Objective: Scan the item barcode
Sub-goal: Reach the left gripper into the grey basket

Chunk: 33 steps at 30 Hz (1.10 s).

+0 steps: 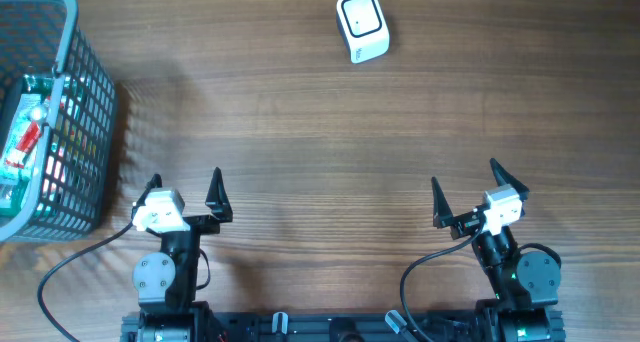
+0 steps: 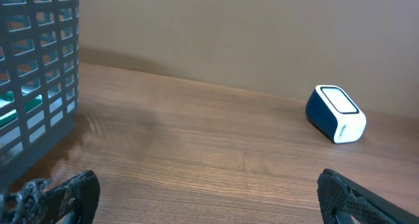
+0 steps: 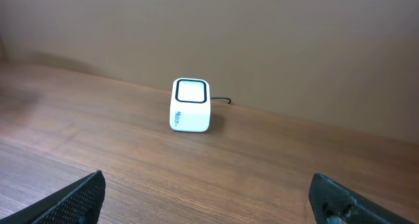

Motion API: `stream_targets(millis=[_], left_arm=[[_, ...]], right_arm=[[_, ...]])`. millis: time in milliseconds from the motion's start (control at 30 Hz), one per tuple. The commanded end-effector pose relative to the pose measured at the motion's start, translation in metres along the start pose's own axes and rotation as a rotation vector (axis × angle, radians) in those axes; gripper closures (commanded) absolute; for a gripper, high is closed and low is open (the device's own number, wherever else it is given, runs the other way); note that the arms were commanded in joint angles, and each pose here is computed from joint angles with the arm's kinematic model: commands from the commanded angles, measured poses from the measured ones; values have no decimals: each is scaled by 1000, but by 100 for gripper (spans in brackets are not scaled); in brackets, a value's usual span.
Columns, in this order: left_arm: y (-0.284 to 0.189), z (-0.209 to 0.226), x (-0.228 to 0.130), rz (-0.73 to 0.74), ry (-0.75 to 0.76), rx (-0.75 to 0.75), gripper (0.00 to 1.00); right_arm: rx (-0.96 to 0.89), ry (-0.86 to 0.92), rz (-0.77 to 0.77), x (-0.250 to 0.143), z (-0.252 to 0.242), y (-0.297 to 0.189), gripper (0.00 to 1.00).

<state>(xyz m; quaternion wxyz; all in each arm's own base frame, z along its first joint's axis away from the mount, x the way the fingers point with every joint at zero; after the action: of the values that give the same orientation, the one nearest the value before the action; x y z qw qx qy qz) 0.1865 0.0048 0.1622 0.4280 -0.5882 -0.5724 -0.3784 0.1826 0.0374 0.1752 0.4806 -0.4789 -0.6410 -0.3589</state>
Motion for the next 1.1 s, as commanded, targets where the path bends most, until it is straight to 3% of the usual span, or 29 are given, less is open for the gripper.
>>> stream_targets(millis=[0, 967, 1067], left_arm=[[0, -2, -3, 17, 16, -20, 0], [0, -2, -3, 17, 16, -20, 0], [-2, -14, 14, -43, -110, -99, 0]], right_arm=[[-13, 4, 1, 0, -2, 0, 0], [-13, 4, 1, 0, -2, 0, 1], [-13, 4, 1, 0, -2, 0, 0]])
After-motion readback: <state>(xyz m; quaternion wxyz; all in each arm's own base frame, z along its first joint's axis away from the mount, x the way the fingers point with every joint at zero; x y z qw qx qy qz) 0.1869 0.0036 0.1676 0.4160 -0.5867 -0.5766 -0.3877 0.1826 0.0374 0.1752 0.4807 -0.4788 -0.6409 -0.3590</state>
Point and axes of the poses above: each gripper's point midway between its finger pads, its own y axis out along the fingers, its own z axis along the line the jaws close on, x = y × z, the point moved 6 cm from there along -y, back along the fingers, and after that the axes turned 10 degrees about -y, right-handed, at the moved point
